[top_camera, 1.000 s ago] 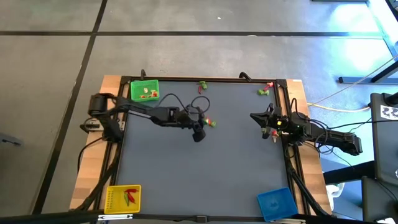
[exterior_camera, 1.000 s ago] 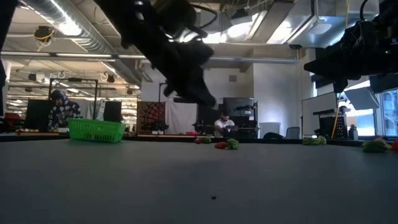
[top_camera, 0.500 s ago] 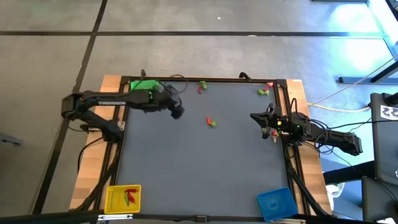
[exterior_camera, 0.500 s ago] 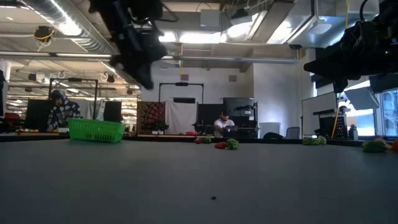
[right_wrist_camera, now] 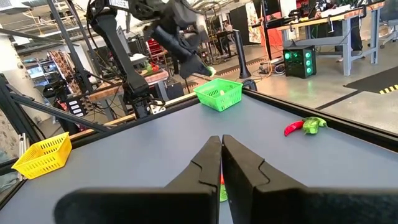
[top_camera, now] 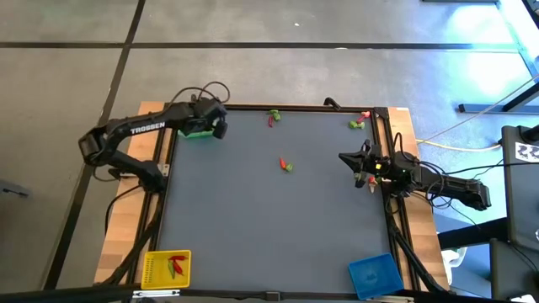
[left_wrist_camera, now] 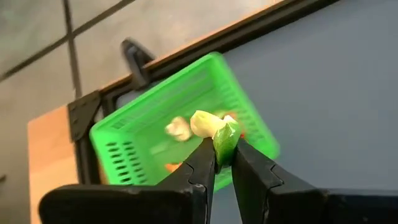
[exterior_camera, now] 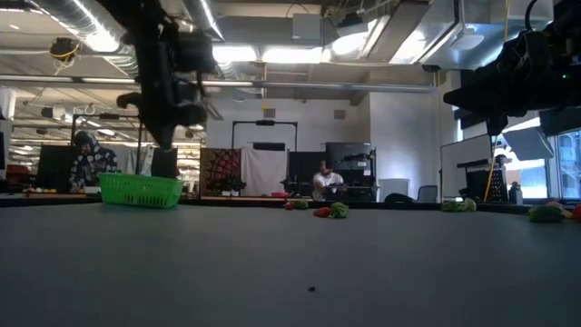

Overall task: Sort produce into baskets
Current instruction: Put the green mushroom into the green bin, then put the red chili pepper into the yellow bin

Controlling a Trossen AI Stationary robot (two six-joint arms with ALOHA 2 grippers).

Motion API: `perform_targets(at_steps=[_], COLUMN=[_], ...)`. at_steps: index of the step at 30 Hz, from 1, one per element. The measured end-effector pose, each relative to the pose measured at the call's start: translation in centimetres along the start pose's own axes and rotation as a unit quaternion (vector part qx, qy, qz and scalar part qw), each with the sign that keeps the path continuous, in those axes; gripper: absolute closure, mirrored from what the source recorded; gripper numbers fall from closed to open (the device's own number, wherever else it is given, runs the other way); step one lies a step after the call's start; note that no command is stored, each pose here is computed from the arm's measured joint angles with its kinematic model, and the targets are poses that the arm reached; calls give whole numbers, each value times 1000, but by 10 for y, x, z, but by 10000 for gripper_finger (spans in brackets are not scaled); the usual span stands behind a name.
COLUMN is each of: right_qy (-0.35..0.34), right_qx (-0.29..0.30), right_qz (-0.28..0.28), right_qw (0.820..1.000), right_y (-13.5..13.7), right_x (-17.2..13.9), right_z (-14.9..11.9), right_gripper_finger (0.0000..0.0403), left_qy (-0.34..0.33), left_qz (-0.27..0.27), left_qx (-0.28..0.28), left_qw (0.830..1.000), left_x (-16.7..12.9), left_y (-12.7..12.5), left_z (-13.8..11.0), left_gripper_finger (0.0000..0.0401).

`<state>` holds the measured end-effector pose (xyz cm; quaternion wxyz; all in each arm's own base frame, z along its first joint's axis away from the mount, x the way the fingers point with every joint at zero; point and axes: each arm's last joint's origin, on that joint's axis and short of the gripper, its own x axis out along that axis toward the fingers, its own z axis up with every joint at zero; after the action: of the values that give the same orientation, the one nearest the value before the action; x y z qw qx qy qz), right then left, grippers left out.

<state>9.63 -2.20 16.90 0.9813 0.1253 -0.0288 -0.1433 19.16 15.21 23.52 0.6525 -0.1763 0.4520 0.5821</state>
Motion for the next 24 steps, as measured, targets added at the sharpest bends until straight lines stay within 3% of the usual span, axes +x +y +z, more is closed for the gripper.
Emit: perform_targets(at_steps=[9,15,20,24], right_qy=[-1,-1,-1,-1], right_qx=[0,0,-1,-1], right_qz=[0,0,0,0], right_qw=[1000,1000,1000,1000], right_y=[0,0,0,0], right_x=[0,0,0,0], right_z=[0,0,0,0], right_gripper_finger=[386,386,386,386], left_qy=[44,53,45,-15], left_qz=[33,30,-50,-143], left_qx=[-57,-72,-101,-114], left_qw=[997,995,993,983], left_x=[30,34,35,28], left_y=[21,26,21,2], left_z=[-11,-10,-2,11], left_gripper_finger=[356,293,238,225])
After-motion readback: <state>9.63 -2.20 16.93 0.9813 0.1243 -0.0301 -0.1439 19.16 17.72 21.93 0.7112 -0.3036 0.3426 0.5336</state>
